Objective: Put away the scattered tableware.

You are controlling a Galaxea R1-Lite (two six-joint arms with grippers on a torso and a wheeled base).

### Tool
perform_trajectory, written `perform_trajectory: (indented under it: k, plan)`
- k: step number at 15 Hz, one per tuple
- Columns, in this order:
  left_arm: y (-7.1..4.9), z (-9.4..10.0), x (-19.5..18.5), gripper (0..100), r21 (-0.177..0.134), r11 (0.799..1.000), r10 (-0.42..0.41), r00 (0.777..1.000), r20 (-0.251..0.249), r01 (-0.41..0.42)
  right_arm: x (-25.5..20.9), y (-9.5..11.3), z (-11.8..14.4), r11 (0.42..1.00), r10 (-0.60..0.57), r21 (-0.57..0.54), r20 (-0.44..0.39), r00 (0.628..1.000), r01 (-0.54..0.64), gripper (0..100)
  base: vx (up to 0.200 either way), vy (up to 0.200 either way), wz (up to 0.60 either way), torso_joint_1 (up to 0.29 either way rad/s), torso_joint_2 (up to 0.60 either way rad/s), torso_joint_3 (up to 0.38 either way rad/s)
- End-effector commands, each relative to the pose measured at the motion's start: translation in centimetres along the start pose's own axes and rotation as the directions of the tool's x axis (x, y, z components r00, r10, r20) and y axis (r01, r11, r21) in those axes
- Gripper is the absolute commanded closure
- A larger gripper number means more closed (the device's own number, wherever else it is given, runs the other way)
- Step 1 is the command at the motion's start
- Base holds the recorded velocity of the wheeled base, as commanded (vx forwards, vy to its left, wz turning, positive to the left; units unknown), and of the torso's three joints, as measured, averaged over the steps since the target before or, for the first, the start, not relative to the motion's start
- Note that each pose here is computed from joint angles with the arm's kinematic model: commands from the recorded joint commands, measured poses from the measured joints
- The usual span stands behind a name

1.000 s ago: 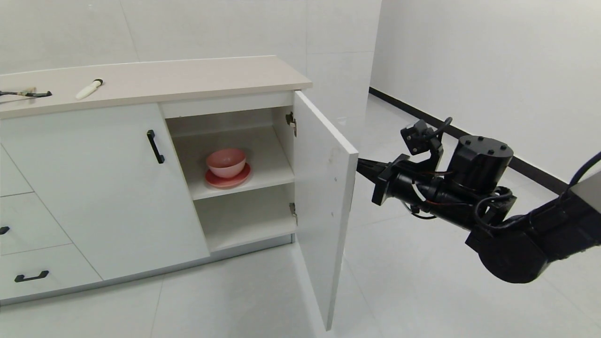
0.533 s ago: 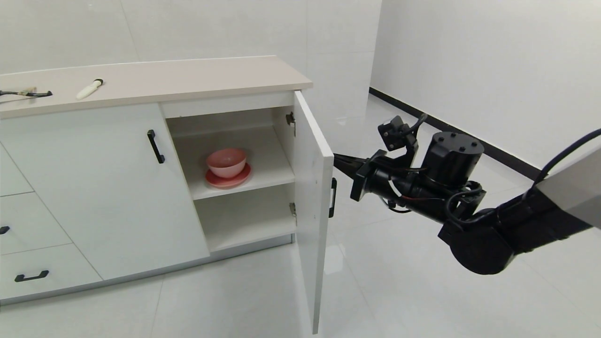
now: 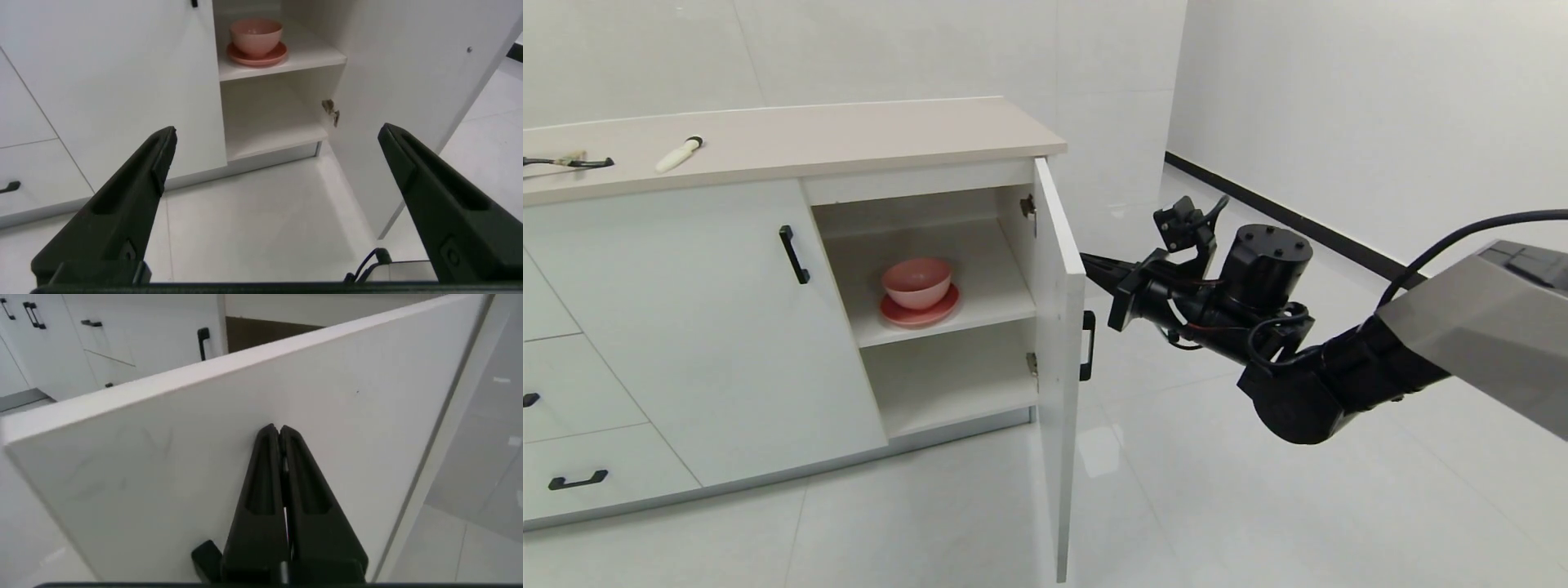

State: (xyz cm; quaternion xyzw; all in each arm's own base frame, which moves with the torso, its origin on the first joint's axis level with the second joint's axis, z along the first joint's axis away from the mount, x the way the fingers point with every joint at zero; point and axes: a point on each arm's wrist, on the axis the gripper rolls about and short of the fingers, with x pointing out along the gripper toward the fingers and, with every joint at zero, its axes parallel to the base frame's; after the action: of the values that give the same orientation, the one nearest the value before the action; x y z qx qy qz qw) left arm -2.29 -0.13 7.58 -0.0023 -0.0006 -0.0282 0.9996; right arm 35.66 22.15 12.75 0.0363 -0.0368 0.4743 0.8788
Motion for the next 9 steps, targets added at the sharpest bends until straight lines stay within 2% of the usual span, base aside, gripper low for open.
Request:
perform_trajectory:
  k: [1, 3, 6, 9]
  plan:
    - [0.0, 0.0, 0.0, 0, -0.001, 1.0, 0.0, 1.0, 0.0, 0.0, 0.3, -0.3, -0.8, 1.0, 0.024, 0.007, -0.014, 1.0, -0.024, 100, 0.0, 0.0, 0.0, 0.0, 0.0, 0.0]
    - [0.0, 0.0, 0.0, 0, -0.001, 1.0, 0.0, 1.0, 0.002, 0.0, 0.6, -0.3, -1.6, 0.999, 0.031, 0.015, -0.03, 0.999, -0.03, 100, 0.0, 0.0, 0.0, 0.0, 0.0, 0.0]
    - [0.0, 0.0, 0.0, 0, 0.0, 1.0, 0.0, 1.0, 0.002, 0.0, 1.5, 1.0, -3.6, 0.996, 0.085, 0.037, -0.064, 0.994, -0.083, 100, 0.0, 0.0, 0.0, 0.0, 0.0, 0.0]
    - [0.0, 0.0, 0.0, 0, 0.0, 1.0, 0.0, 1.0, 0.002, 0.0, 2.6, 1.6, -4.0, 0.994, 0.109, 0.03, -0.049, 0.993, -0.108, 100, 0.0, 0.0, 0.0, 0.0, 0.0, 0.0]
